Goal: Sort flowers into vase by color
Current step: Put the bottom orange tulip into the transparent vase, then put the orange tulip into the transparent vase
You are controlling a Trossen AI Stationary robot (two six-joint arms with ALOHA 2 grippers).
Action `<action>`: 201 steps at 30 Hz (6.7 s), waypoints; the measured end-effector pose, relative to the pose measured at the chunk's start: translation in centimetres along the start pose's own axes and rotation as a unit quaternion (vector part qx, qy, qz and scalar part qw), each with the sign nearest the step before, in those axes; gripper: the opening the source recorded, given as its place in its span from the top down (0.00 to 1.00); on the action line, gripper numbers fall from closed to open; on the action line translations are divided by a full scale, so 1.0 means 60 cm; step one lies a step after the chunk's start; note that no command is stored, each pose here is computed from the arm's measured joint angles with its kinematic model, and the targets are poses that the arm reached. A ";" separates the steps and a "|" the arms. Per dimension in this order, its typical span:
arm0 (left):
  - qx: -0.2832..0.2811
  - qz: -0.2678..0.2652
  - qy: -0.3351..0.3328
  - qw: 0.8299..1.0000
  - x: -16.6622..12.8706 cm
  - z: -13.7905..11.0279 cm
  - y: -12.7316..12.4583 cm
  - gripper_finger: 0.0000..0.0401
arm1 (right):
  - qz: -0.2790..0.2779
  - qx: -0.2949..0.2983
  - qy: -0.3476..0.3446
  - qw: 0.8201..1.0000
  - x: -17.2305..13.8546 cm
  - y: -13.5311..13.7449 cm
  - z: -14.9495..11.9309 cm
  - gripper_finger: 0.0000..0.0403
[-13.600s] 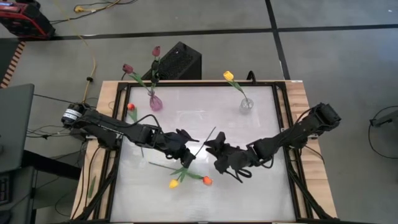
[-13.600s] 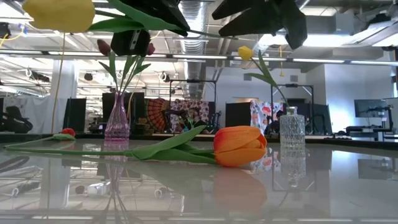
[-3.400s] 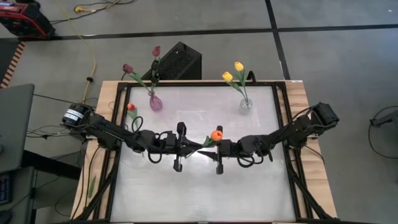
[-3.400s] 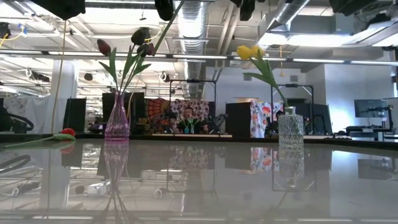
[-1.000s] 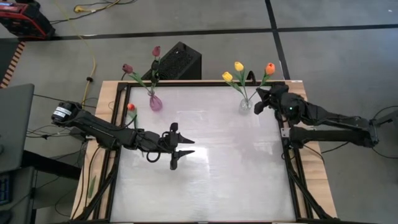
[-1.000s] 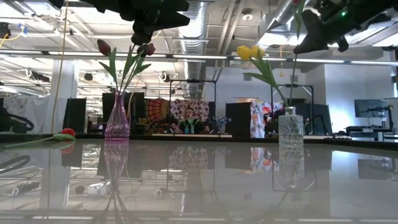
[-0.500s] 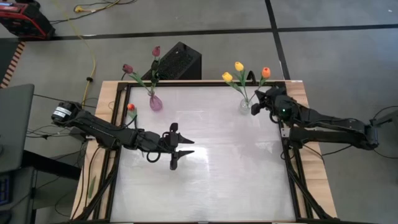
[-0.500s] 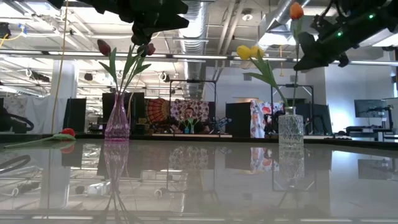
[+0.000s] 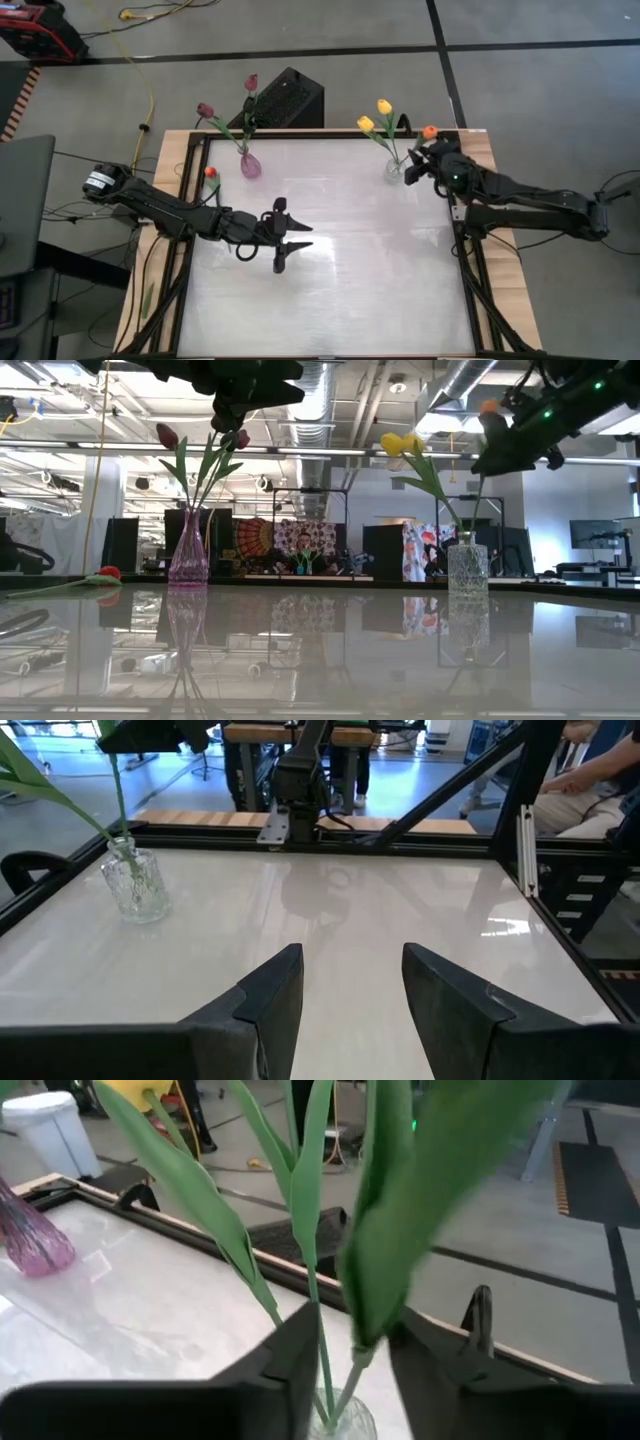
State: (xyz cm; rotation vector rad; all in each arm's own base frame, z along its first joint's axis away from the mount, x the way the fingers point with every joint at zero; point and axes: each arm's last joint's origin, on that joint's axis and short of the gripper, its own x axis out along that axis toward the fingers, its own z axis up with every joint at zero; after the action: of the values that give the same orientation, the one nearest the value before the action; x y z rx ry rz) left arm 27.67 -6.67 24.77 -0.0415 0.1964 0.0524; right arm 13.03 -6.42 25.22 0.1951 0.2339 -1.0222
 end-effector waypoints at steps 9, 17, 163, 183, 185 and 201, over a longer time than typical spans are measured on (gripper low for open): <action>0.002 -0.007 0.010 1.000 0.000 -0.003 0.000 0.60 | 0.096 -0.023 0.106 0.989 -0.031 -0.001 0.034 0.37; -0.006 -0.006 0.029 1.000 0.000 -0.009 0.000 0.60 | 0.139 -0.021 0.224 0.964 -0.072 -0.017 0.057 0.36; -0.013 -0.142 -0.135 0.981 0.123 -0.005 -0.045 1.00 | 0.484 -0.156 -0.091 0.856 -0.138 0.417 -0.112 0.43; 0.038 0.011 0.022 0.999 0.076 -0.001 -0.028 0.78 | 0.375 -0.205 0.014 0.904 -0.134 0.354 -0.093 0.94; 0.041 0.010 0.057 0.997 0.067 -0.006 -0.026 0.75 | 0.365 -0.207 0.015 0.907 -0.146 0.334 -0.075 0.94; 0.049 -0.027 0.106 0.993 0.050 -0.042 -0.047 0.73 | 0.198 -0.080 0.093 0.973 -0.150 0.081 0.031 0.94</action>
State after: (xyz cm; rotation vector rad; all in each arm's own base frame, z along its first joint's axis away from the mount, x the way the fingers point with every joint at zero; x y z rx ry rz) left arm 30.27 -9.46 21.80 0.0456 0.4107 -0.0152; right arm 12.90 2.93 29.81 0.1818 0.4273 -0.5855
